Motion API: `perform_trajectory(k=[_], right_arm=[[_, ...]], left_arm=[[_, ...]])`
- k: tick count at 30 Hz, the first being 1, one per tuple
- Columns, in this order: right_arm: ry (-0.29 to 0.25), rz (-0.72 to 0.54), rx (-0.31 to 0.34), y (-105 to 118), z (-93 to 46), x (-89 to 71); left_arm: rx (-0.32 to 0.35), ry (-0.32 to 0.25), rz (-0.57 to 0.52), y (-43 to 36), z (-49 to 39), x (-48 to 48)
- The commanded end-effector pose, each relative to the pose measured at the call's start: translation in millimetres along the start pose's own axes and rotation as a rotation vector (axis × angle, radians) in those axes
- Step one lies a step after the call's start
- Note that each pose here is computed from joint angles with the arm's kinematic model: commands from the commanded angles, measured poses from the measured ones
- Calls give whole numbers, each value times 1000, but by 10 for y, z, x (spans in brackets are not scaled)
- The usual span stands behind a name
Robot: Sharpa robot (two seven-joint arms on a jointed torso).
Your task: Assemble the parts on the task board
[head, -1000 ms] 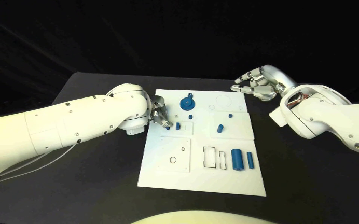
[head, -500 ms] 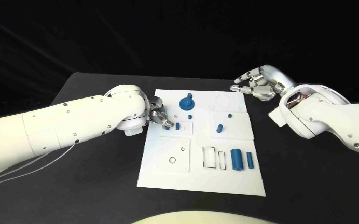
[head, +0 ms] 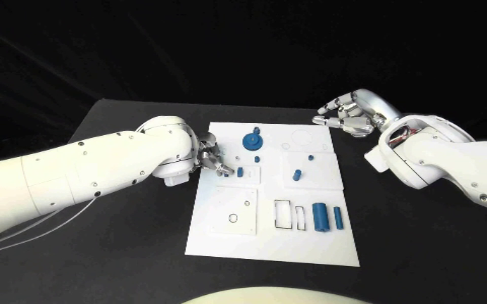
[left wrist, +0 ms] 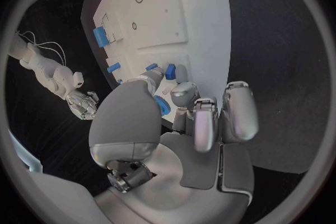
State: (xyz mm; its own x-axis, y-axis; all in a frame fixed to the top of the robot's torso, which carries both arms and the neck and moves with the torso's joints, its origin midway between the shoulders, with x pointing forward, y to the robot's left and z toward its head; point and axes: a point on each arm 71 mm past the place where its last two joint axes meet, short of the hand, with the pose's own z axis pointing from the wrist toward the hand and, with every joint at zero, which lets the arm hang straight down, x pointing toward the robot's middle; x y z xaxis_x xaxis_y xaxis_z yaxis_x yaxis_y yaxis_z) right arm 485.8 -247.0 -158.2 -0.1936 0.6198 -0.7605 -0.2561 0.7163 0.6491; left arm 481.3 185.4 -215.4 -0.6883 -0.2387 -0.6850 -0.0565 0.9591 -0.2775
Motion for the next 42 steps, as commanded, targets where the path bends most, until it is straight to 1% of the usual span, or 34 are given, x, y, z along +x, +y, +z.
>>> perform_trajectory(k=[1, 5, 8, 11, 13, 16, 18, 19, 21, 22, 24, 27, 30, 36, 38, 42], right_arm=[[5, -3, -12, 10, -4, 10], [5, -3, -10, 3, -2, 13], [4, -3, -8, -7, -3, 13], [4, -4, -6, -11, -2, 13], [4, -4, -6, -14, -2, 13], [2, -4, -5, -18, -2, 12], [1, -4, -5, -20, -2, 12], [1, -4, -5, -20, -1, 12], [1, -4, -6, -18, -1, 14], [1, -4, -6, -18, -2, 15], [2, -3, -6, -19, -2, 18], [3, -3, -6, -20, -3, 22], [5, -3, -7, -19, -4, 26], [6, -2, -9, -14, -7, 33], [7, -1, -9, -12, -8, 35], [7, -1, -10, -10, -7, 37]], left_arm=[[24, 3, -27, -24, -20, -8], [66, 40, -117, -28, -57, -31], [91, 29, -176, -13, -88, -97], [117, -1, -223, -1, -115, -174], [149, -30, -260, -7, -136, -223], [224, -89, -326, -48, -171, -293], [314, -163, -348, -117, -194, -355], [359, -202, -336, -156, -205, -373], [440, -276, -274, -243, -228, -384], [479, -308, -233, -293, -239, -374], [534, -352, -166, -375, -247, -343], [589, -397, -54, -478, -226, -270], [623, -427, 56, -560, -185, -188], [647, -446, 206, -672, -101, -44], [640, -442, 245, -695, -71, -7], [605, -414, 299, -719, -3, 44]])
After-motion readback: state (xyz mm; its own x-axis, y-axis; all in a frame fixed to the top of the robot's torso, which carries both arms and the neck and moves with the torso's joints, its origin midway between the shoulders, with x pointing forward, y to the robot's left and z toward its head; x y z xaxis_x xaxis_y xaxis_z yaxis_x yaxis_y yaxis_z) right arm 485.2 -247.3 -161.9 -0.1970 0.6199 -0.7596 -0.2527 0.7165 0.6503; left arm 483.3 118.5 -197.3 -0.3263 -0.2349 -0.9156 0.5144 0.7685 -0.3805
